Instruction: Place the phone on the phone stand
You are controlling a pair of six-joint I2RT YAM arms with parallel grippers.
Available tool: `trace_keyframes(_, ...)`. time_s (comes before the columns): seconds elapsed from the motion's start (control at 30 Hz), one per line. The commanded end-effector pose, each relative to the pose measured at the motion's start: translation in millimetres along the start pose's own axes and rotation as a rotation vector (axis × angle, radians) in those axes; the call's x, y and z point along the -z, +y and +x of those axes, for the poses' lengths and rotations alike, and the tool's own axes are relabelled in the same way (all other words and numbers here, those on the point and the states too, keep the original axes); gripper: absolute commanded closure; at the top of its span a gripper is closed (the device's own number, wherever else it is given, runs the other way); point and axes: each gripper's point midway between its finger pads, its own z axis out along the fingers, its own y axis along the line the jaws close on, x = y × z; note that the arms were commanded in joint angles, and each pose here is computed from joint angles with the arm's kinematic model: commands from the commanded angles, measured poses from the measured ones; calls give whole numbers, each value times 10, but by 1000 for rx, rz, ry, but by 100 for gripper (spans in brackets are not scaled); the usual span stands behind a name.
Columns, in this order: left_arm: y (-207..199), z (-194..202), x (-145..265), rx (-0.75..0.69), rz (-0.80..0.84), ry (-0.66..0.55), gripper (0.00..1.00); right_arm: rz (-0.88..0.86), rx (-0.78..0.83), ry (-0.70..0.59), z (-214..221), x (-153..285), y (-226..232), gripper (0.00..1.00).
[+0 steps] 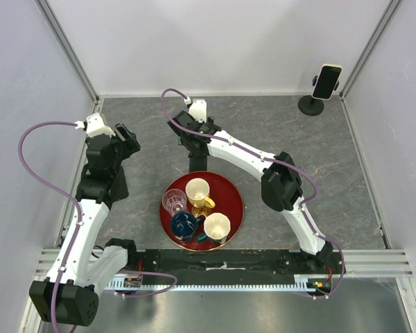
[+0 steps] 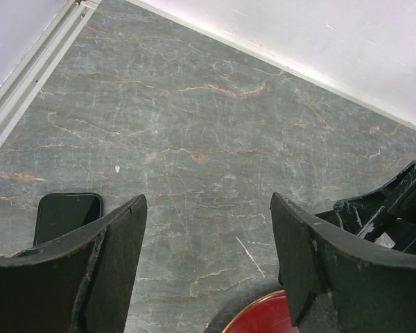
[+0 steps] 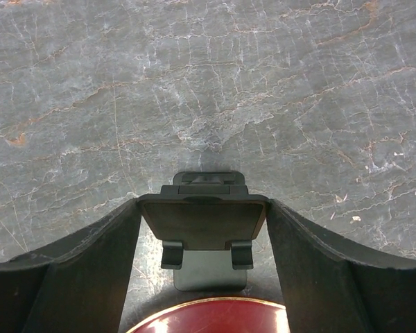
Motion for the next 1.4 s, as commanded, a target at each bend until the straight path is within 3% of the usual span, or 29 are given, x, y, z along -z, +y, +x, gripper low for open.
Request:
trace_keyframes(0.0,-95,-215,32,39,36,-62,22,-7,-3,-19,-50,-18,23,21)
trace_keyframes(0.1,-101,-221,40,40,40,-63,22,-3,8,-24,-56,-22,12,28)
trace_keyframes(0.2,-109,-218,41,41,45,-62,23,18,14,-45,-79,-37,-30,50)
trace_keyframes(0.23,-112,-209,38,40,46,-58,23,37,26,-65,-120,-45,-85,68)
trace_keyframes(0.33,-134,-226,52,45,58,-61,23,109,39,-124,-247,-73,-312,100)
trace_keyframes(0.5,-167,-228,78,53,77,-60,23,134,98,-204,-505,-151,-780,100)
trace_keyframes(0.57,-191,-233,93,60,91,-59,24,109,120,-223,-652,-227,-1089,100)
trace_keyframes(0.73,-231,-204,91,72,111,-46,24,257,83,-247,-1050,-471,-2156,100)
trace_keyframes(0.93,-280,-161,71,77,133,-23,25,249,21,-234,-1324,-976,-2997,100)
trace_keyframes(1.13,-339,-97,21,76,158,9,27,236,30,-291,-1679,-1252,-3364,100)
trace_keyframes(1.37,-403,7,-56,77,183,55,29,96,29,-329,-1834,-1520,-3453,100)
